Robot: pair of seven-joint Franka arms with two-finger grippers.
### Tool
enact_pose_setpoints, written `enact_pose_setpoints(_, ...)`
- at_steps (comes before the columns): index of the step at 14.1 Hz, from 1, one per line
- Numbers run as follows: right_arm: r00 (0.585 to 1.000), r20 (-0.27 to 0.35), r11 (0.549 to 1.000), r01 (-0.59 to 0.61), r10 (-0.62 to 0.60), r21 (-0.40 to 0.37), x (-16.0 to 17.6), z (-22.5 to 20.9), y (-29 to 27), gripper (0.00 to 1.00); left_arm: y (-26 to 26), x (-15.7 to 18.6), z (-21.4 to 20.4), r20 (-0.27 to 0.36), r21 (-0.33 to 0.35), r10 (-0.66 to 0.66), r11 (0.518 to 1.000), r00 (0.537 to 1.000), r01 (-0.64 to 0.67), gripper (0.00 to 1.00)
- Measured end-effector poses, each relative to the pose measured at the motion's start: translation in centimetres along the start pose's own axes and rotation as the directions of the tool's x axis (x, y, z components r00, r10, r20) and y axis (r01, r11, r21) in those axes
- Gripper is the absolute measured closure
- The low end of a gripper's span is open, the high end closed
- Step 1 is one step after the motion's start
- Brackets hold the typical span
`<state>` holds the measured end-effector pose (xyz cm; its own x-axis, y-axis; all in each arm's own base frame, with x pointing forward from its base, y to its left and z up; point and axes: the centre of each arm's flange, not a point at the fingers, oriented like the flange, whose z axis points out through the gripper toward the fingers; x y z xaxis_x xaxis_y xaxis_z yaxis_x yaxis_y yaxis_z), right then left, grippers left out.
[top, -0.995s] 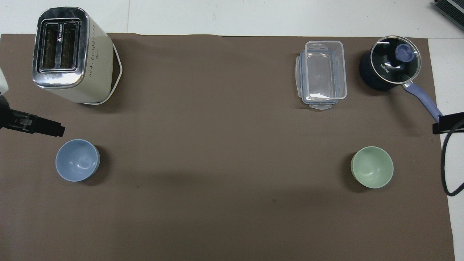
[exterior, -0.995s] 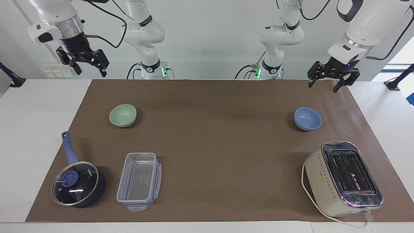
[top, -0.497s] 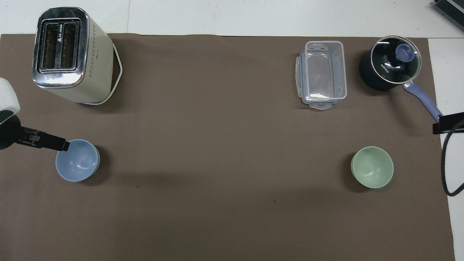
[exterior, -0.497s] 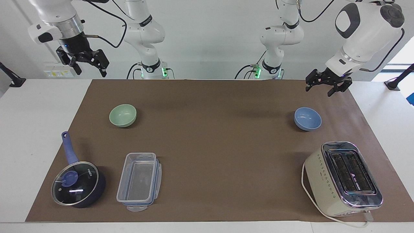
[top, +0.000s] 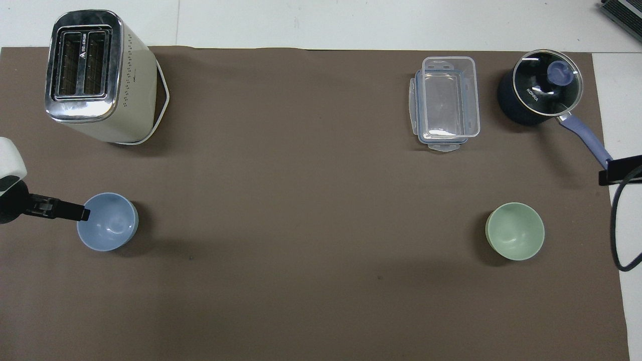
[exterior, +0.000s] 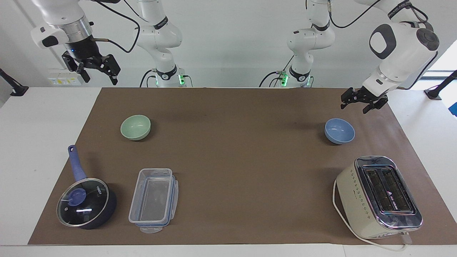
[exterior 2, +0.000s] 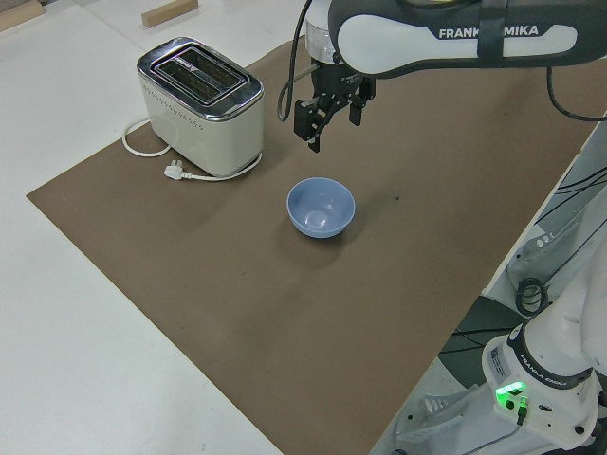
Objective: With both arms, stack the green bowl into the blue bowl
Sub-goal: 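Lower the left gripper toward the rim of the blue bowl, then hook the left gripper onto the blue bowl rim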
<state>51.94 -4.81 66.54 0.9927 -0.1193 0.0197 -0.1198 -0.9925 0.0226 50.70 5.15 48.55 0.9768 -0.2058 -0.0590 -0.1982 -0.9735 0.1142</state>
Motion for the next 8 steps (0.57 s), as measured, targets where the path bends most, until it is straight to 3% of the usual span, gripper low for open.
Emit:
enact_pose_setpoints(5,1.0,0.0,1.0,0.0,0.0,0.0,0.0,0.0,0.0,0.0,-2.2,-0.9,3.5,-0.02,0.005,-0.034,0.999,0.999,0.034,0.0)
enact_pose_setpoints(8,1.0,0.0,1.0,0.0,0.0,0.0,0.0,0.0,0.0,0.0,-3.3,-1.8,5.6,0.0,-0.004,-0.046,0.999,0.999,0.046,0.0)
